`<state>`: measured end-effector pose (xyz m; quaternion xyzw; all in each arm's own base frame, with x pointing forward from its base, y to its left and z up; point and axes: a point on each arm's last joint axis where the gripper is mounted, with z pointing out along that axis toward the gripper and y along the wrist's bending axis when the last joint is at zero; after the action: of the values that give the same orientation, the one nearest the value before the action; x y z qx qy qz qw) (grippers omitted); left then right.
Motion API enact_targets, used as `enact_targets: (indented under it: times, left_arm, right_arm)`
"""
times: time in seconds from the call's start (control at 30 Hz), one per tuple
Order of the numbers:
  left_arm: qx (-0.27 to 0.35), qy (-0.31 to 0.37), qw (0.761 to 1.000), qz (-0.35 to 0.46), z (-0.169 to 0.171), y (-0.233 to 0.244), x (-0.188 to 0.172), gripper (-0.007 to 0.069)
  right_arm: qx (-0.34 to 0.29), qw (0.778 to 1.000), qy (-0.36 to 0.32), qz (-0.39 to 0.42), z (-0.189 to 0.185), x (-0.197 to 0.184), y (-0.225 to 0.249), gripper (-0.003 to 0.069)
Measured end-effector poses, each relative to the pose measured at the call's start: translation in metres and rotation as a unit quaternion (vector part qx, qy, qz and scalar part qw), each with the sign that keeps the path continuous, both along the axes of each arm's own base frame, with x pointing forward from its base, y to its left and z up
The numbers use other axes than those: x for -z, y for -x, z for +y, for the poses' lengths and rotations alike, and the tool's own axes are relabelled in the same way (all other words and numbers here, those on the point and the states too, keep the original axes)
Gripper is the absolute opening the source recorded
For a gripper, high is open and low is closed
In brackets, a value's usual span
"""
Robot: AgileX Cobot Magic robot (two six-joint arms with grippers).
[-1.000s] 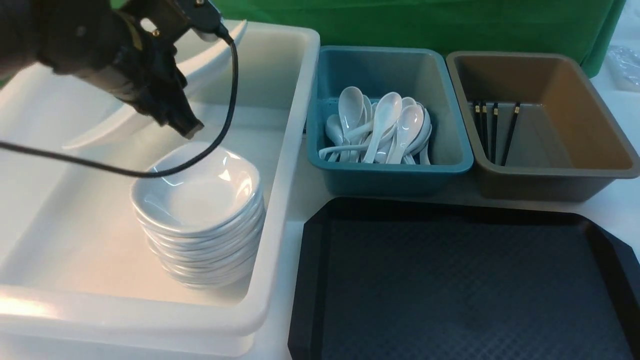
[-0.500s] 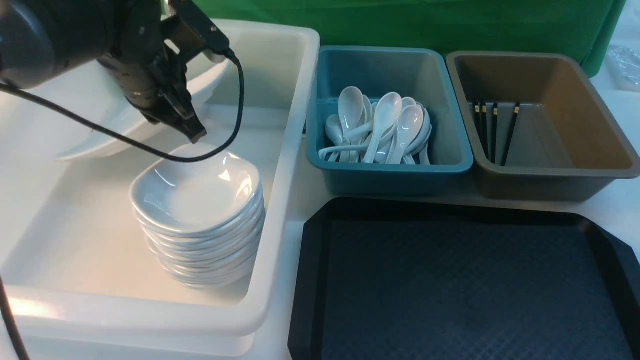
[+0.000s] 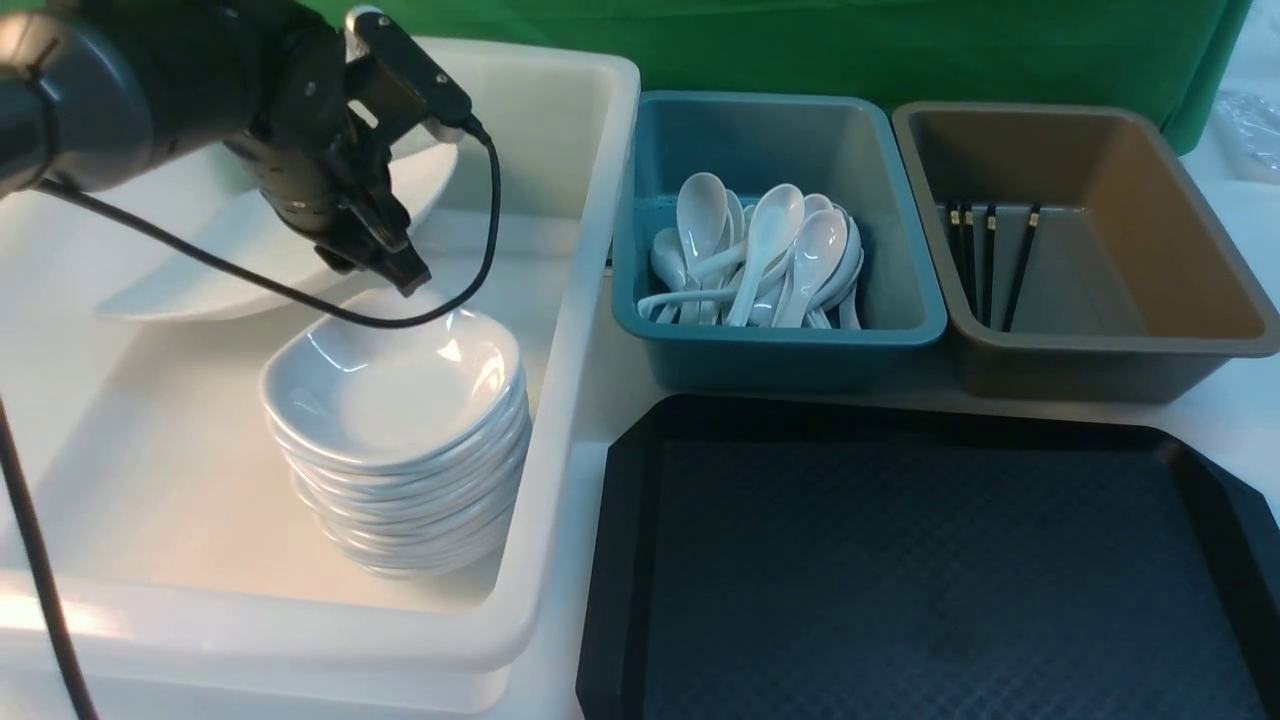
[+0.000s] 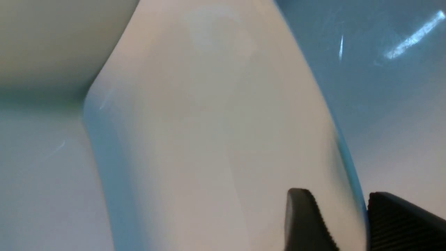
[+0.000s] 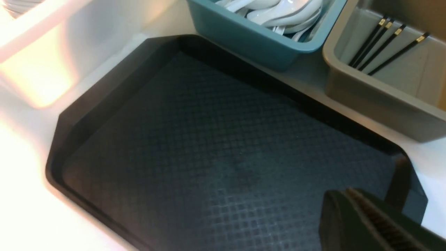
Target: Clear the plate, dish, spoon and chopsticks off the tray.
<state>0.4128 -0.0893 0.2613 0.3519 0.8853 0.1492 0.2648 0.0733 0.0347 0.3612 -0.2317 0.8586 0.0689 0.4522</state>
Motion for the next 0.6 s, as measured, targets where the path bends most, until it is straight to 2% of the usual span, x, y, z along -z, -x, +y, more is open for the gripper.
enact_targets:
  times: [0.13,0.2,0.47,0.6]
  left_arm:
    - [0.003,0.008,1.000,-0.013,-0.001,-0.002,-0.002,0.0395]
    - [0.004,0.013,1.000,-0.018,-0.002,-0.003,-0.003,0.0413]
    - [0.002,0.024,0.999,-0.022,-0.003,0.000,-0.009,0.0422]
    - [-0.003,0.057,0.997,-0.057,-0.010,0.023,-0.052,0.0372]
  right_arm:
    - [-0.001,1.000,-0.002,0.003,0.000,0.000,0.000,0.0025]
    - [-0.003,1.000,-0.005,0.006,0.001,0.000,0.001,0.0025]
    - [-0.007,1.000,-0.008,0.009,0.002,0.001,0.001,0.0032]
    - [-0.008,1.000,-0.012,0.003,0.002,0.000,0.001,0.0036]
